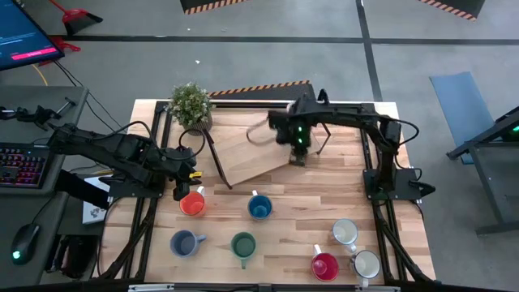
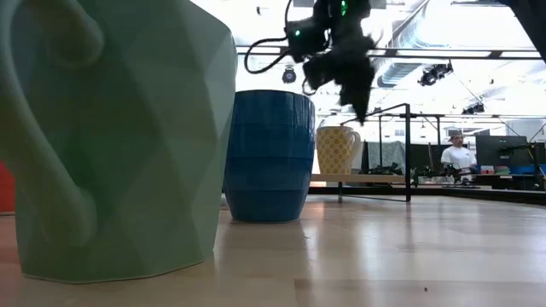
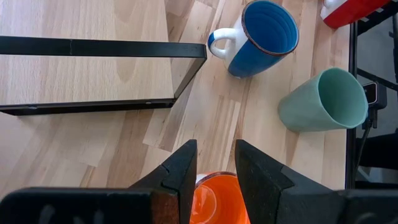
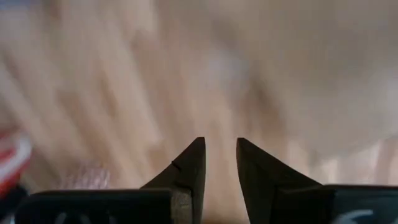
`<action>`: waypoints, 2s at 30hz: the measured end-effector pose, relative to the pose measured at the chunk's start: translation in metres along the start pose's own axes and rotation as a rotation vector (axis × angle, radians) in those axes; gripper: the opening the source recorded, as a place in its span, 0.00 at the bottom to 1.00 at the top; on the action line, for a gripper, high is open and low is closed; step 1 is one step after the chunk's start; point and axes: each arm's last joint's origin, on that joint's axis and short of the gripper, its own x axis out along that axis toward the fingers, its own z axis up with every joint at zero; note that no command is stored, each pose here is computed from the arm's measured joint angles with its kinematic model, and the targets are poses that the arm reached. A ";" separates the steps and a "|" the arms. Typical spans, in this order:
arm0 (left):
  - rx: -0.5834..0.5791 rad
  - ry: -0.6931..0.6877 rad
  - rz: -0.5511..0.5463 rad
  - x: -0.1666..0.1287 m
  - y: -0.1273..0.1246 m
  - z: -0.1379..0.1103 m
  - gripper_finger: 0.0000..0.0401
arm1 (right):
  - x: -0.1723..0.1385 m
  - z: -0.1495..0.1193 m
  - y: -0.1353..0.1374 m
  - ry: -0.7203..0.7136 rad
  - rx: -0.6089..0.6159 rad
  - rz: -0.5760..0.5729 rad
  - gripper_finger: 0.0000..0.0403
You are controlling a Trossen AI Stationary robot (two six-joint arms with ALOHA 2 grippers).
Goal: Place coffee mugs
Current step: Put the orange mug on the shelf
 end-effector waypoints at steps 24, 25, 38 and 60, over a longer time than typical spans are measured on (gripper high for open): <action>0.164 0.124 -0.087 0.032 -0.050 -0.017 0.25 | 0.012 -0.162 0.143 -0.907 0.135 -0.274 0.18; 0.165 0.154 -0.083 0.032 -0.051 -0.021 0.25 | 0.018 -0.163 0.141 -0.935 0.151 -0.226 0.18; 0.185 0.364 0.208 0.023 -0.028 -0.045 0.25 | 0.045 -0.159 0.131 -1.012 0.207 -0.140 0.18; 0.277 0.491 0.352 0.079 -0.032 -0.037 0.25 | 0.045 -0.158 0.130 -1.013 0.212 -0.151 0.18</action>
